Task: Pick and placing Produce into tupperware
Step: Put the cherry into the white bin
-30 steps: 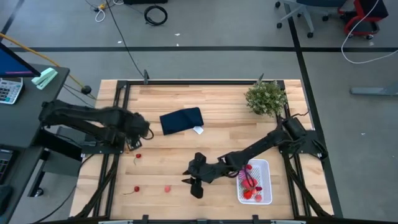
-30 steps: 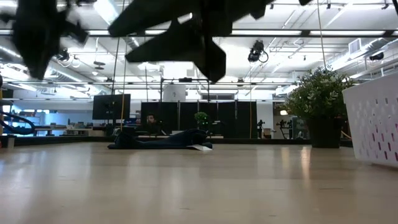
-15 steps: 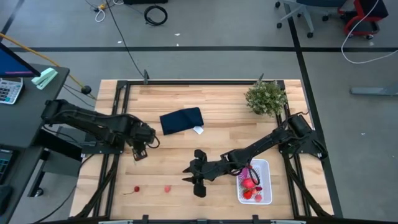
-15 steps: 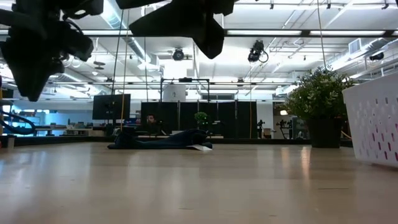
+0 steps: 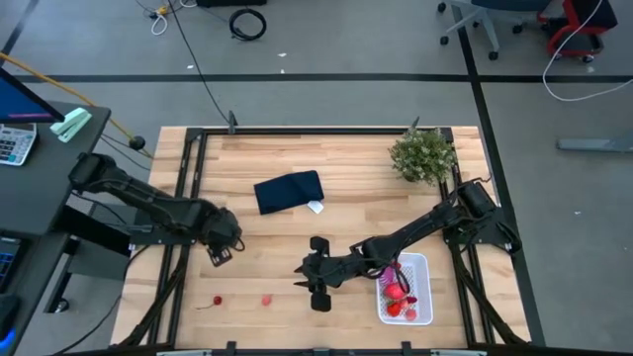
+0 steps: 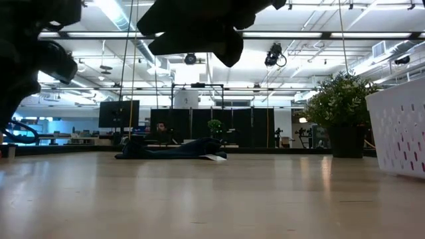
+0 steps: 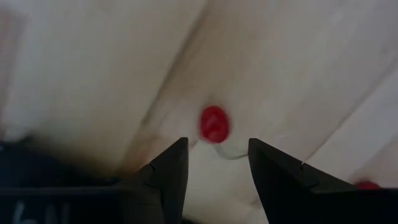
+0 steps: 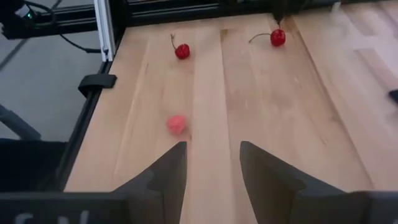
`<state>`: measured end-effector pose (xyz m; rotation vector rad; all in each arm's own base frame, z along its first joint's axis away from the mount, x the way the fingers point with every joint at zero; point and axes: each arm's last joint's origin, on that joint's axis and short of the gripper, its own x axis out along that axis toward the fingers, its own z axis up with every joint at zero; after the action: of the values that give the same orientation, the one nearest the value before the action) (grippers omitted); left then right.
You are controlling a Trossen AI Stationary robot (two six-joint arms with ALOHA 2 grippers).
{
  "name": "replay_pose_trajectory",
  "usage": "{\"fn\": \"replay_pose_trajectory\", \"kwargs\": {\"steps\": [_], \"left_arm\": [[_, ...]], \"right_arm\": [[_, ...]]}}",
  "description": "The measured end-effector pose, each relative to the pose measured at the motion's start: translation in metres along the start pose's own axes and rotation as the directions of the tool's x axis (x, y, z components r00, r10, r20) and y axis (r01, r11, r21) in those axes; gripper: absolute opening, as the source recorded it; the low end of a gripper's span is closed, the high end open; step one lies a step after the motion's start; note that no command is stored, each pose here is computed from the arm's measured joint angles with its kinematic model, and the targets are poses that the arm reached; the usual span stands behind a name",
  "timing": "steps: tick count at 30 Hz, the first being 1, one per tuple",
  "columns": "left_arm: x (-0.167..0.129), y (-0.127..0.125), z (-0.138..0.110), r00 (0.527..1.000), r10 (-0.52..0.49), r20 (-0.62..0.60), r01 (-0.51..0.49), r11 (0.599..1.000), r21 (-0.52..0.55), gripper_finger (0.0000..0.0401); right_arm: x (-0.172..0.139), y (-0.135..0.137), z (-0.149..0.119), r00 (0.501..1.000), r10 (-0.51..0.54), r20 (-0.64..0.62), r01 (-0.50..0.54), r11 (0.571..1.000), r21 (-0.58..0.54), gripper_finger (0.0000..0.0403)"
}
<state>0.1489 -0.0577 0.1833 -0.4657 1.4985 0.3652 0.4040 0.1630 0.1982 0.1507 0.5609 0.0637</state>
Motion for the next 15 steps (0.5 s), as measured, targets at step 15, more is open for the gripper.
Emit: {"fn": "replay_pose_trajectory", "kwargs": {"steps": [15], "left_arm": [[0.015,-0.015,-0.016,0.995,-0.047,0.085,0.029,0.977,0.211,0.0234]], "right_arm": [[0.004,-0.016,0.005,1.000,-0.026,-0.003,0.026,0.999,-0.042,0.0157]]}}
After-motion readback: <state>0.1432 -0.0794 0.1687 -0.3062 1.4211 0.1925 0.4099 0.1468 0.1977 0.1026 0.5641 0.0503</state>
